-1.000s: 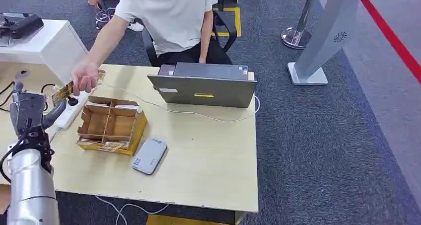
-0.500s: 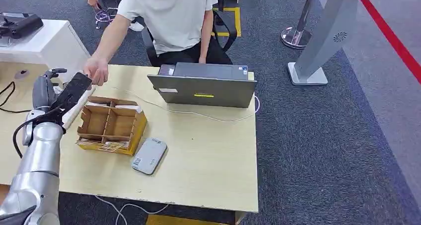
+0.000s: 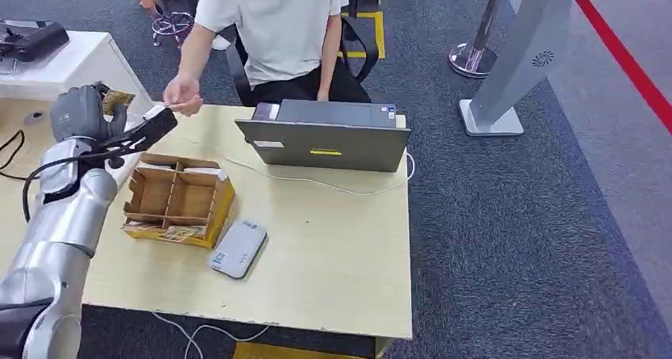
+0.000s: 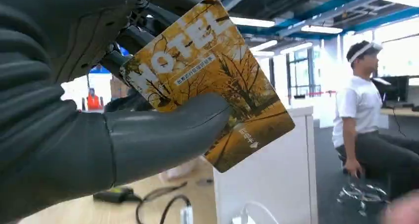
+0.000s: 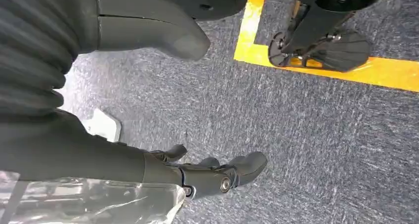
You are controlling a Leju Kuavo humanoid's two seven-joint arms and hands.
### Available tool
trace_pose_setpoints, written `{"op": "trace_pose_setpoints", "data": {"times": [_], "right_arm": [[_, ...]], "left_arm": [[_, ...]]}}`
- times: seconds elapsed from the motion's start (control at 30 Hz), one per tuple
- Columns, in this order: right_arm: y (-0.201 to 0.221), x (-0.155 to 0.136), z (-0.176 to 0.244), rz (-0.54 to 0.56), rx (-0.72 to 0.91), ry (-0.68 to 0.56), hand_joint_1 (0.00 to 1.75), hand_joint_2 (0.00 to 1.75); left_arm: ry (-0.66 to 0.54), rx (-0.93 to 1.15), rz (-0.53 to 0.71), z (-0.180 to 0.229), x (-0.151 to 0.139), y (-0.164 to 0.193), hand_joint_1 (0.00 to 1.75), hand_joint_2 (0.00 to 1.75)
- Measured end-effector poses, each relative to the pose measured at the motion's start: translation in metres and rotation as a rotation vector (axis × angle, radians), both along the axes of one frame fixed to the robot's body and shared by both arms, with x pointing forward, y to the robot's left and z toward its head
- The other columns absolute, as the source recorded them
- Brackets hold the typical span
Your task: Pass the card to the sensor for recognition and then transmit it.
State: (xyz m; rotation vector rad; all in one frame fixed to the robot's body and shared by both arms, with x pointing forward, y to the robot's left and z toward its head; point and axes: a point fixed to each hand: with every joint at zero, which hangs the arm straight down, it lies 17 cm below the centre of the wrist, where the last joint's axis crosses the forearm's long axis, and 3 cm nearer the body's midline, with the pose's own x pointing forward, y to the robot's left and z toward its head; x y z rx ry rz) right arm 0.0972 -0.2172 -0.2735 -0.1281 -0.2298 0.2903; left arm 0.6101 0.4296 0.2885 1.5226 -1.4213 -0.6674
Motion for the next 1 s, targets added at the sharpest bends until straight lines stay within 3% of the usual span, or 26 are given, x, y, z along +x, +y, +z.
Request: {"op": "trace_pose_setpoints", "data": {"times": [0.17, 0.4, 0.73, 1.0], "right_arm": [[0.001, -0.006, -0.001, 0.016, -0.006, 0.015, 0.00, 1.75], [0.002, -0.010, -0.001, 0.021, -0.015, 0.024, 0.00, 1.75], [0.001, -0.013, -0.002, -0.003, -0.022, 0.027, 0.00, 1.75], [0.002, -0.018, -0.002, -0.048, -0.024, 0.034, 0.00, 1.75]], "left_arm": [[-0.047, 0.171, -0.022, 0.017, 0.000, -0.029, 1.75, 1.75], [-0.119, 0.210, -0.118, 0.021, -0.019, -0.077, 1.75, 1.75], [-0.145, 0.236, -0.292, 0.002, -0.068, -0.143, 1.75, 1.75], [-0.076, 0.257, -0.428, -0.029, -0.111, -0.184, 1.75, 1.75]]}}
